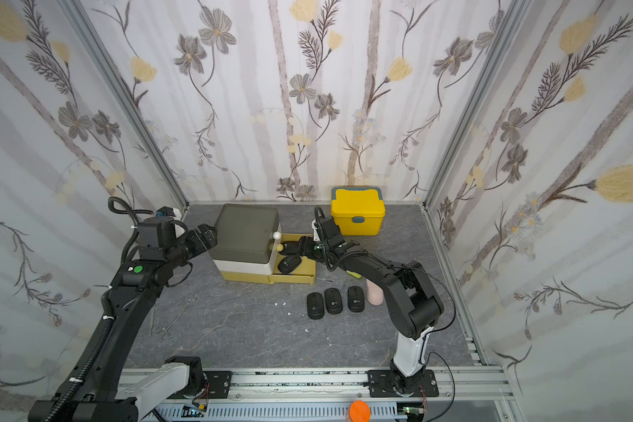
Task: Take the mice out of the drawer
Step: Open the drawer in the storage box, then adjust the mouse in the drawer.
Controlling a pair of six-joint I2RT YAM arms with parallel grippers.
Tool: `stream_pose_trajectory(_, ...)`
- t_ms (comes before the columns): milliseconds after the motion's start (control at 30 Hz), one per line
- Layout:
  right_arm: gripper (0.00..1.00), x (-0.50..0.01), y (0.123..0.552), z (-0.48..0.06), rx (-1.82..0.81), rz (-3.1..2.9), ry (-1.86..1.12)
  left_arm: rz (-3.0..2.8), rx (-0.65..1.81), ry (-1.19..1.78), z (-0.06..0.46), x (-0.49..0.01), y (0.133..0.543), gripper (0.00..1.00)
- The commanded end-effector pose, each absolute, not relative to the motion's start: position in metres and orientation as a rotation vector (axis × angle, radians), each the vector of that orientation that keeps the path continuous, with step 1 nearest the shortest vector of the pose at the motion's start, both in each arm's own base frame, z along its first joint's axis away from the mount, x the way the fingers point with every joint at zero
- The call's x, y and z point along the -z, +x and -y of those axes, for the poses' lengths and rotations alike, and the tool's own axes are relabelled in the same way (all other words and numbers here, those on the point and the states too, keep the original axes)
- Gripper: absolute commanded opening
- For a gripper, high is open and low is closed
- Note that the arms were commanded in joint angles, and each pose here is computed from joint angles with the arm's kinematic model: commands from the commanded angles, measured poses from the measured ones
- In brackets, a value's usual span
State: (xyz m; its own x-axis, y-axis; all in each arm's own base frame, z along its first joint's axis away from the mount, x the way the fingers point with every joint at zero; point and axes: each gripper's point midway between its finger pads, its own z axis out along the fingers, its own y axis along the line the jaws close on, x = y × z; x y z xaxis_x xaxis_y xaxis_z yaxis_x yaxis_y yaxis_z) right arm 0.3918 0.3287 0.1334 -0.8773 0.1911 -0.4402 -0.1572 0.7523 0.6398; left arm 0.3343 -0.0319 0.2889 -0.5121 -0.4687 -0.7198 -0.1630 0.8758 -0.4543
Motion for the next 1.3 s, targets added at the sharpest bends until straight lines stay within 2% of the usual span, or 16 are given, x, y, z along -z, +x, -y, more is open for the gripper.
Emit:
stream_pose_trajectory(0, 0.67, -0.124, 0.389, -0.337, -0.876, -2.499, 0.095, -2.109, 0.450, -0.442, 0.037, -0.287, 0.326, 0.91)
stream_pose_trajectory(400, 0.71, -0.086, 0.390, -0.355, -0.772, -2.572, 0.330, -2.094, 0.454, -0.476, 0.034, -0.282, 0.318, 0.92)
stream_pose_trajectory(933, 0.78, -0.056, 0.397, -0.365, -0.675, -2.625, 0.403, -2.086, 0.437, -0.498, 0.031, -0.277, 0.320, 0.92)
stream_pose_trajectory(1267, 0.78, -0.032, 0.405, -0.355, -0.511, -2.649, 0.399, -2.091, 0.440, -0.506, 0.031, -0.274, 0.324, 0.92)
